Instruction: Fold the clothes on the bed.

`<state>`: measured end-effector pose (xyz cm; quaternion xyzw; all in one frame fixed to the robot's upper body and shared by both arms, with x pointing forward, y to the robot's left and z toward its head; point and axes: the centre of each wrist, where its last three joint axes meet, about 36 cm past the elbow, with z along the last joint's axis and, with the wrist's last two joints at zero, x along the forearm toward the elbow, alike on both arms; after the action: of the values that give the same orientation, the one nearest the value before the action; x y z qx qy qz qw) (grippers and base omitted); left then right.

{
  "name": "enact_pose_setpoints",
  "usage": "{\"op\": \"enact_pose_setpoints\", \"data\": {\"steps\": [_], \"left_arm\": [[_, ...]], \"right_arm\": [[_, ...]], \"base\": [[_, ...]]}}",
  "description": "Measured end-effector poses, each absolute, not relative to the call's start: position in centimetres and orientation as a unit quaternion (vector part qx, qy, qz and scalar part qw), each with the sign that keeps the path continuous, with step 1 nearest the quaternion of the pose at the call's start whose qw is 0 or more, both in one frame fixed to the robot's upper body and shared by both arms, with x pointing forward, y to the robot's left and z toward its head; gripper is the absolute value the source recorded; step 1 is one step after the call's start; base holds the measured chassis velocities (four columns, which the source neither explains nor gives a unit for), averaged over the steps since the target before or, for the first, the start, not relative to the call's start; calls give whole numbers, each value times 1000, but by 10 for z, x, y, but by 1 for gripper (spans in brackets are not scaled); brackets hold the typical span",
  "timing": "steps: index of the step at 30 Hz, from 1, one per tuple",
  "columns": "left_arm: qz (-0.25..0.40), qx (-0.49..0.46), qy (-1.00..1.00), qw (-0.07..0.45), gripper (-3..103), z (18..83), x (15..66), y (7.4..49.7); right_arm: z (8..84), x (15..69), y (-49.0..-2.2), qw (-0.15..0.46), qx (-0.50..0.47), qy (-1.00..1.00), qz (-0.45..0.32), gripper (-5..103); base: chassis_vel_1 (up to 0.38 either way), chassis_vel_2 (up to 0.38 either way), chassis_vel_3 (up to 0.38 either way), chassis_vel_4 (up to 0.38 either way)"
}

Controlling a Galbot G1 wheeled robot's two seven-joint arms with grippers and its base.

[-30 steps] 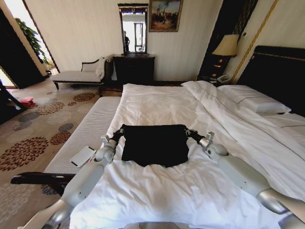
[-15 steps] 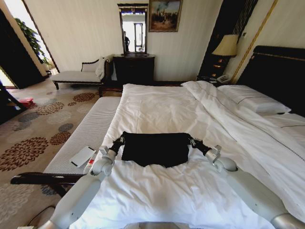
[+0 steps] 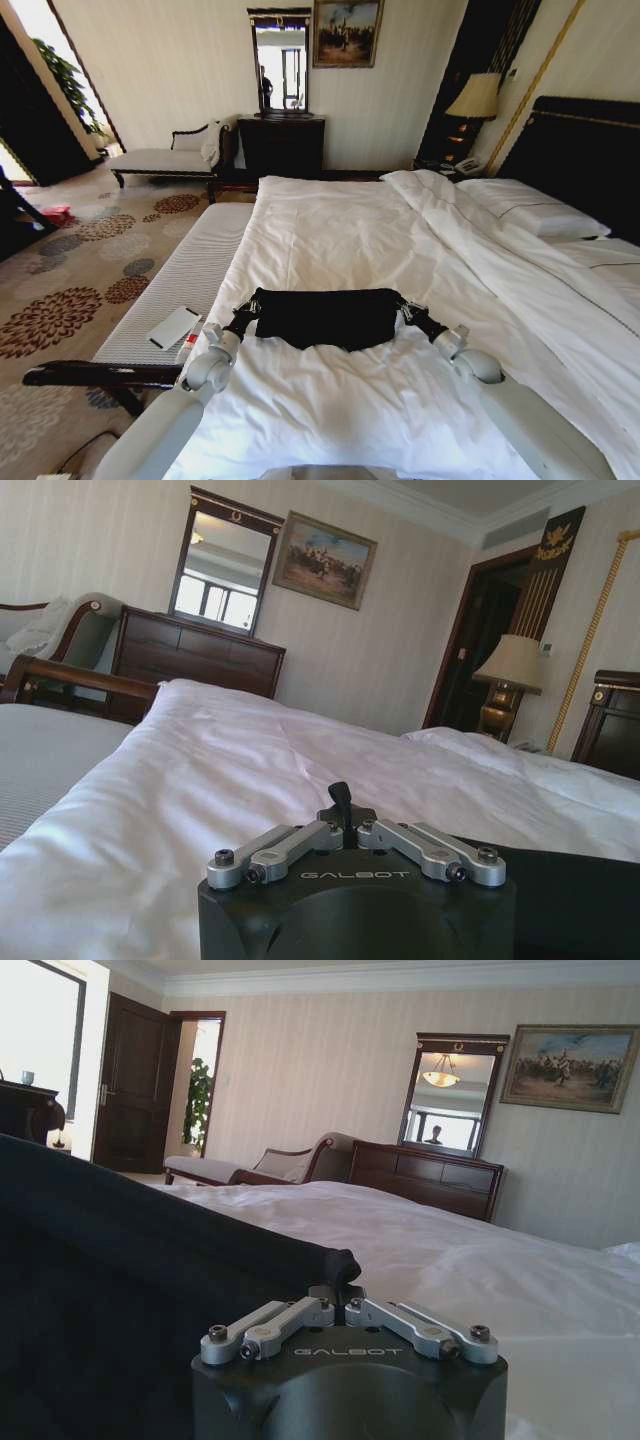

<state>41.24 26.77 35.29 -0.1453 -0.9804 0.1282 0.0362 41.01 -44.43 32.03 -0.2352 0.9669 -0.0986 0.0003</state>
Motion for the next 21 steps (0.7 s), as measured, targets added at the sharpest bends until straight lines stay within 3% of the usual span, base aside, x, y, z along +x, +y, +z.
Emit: {"op": "enact_pose_setpoints", "data": {"steps": [17, 19, 21], "left_arm": [[115, -124, -984, 50, 1, 334, 369, 280], [108, -122, -985, 59, -1, 328, 361, 277], [101, -121, -985, 65, 4, 324, 354, 274]], "right_arm": [[288, 366, -435, -2, -259, 959, -114, -2], [286, 364, -434, -3, -262, 958, -114, 2], [284, 361, -434, -4, -262, 958, -114, 13]], "base": [[0, 0, 0, 0], [0, 0, 0, 0], [0, 0, 0, 0]]}}
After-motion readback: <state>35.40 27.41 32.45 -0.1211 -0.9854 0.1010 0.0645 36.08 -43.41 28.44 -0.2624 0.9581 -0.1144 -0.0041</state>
